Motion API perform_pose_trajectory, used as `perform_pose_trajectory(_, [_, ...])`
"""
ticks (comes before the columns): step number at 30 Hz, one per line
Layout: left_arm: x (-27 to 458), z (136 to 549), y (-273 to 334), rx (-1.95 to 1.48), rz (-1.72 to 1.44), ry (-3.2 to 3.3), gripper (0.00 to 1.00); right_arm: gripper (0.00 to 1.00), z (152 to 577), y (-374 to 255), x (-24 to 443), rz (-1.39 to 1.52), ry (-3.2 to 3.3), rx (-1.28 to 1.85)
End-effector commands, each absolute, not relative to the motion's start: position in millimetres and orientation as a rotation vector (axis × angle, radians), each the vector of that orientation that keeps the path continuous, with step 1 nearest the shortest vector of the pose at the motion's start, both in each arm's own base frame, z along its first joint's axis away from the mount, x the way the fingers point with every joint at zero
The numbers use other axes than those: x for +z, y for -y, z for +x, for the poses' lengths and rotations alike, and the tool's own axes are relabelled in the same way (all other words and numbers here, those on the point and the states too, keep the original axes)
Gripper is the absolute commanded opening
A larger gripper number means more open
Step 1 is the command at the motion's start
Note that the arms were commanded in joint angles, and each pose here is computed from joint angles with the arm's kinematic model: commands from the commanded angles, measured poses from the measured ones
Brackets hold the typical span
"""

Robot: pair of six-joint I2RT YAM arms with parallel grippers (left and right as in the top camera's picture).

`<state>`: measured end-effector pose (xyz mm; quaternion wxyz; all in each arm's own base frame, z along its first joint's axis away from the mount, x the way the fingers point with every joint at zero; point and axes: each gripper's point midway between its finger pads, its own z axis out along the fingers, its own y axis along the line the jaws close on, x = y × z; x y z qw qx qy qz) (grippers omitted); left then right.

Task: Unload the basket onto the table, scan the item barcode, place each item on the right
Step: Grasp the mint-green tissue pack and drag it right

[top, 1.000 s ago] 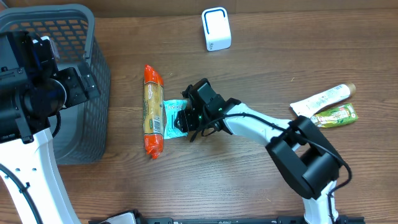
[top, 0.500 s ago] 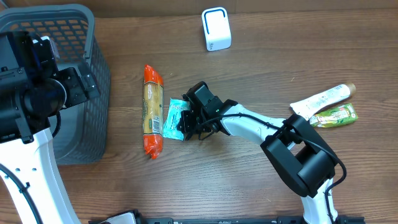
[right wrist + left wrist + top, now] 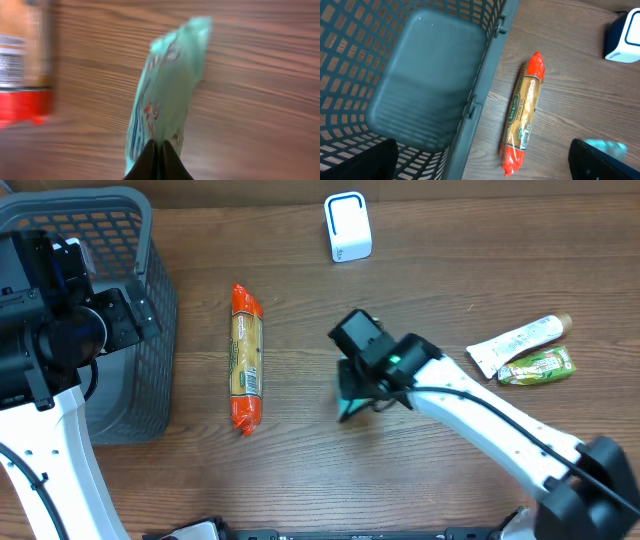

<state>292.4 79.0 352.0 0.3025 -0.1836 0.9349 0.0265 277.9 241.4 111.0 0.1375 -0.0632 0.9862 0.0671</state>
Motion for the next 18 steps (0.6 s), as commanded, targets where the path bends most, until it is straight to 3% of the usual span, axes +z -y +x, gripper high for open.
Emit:
perform_pose_trajectory(1, [350, 295, -79, 0.058, -0.494, -2.483, 1.00, 0.04, 292, -189, 107, -0.185, -2.753, -0.269])
perform_pose_trajectory(9, [350, 295, -79, 0.058, -0.494, -2.483, 1.00, 0.04, 272, -170, 54, -0.357, -2.833, -0.662])
perform_pose_trajectory(16, [350, 295, -79, 0.058, -0.494, -2.483, 1.00, 0.04, 260, -225, 34, -0.573, -2.793, -0.510])
perform_pose_trajectory(17, [349, 295, -79, 0.058, -0.494, -2.483, 1.00, 0.09, 259, -236, 34, -0.604, -2.778, -0.471])
perform_pose_trajectory(18, [349, 295, -79, 0.058, -0.494, -2.483, 1.00, 0.23, 257, -246, 34, -0.630, -2.768, -0.431])
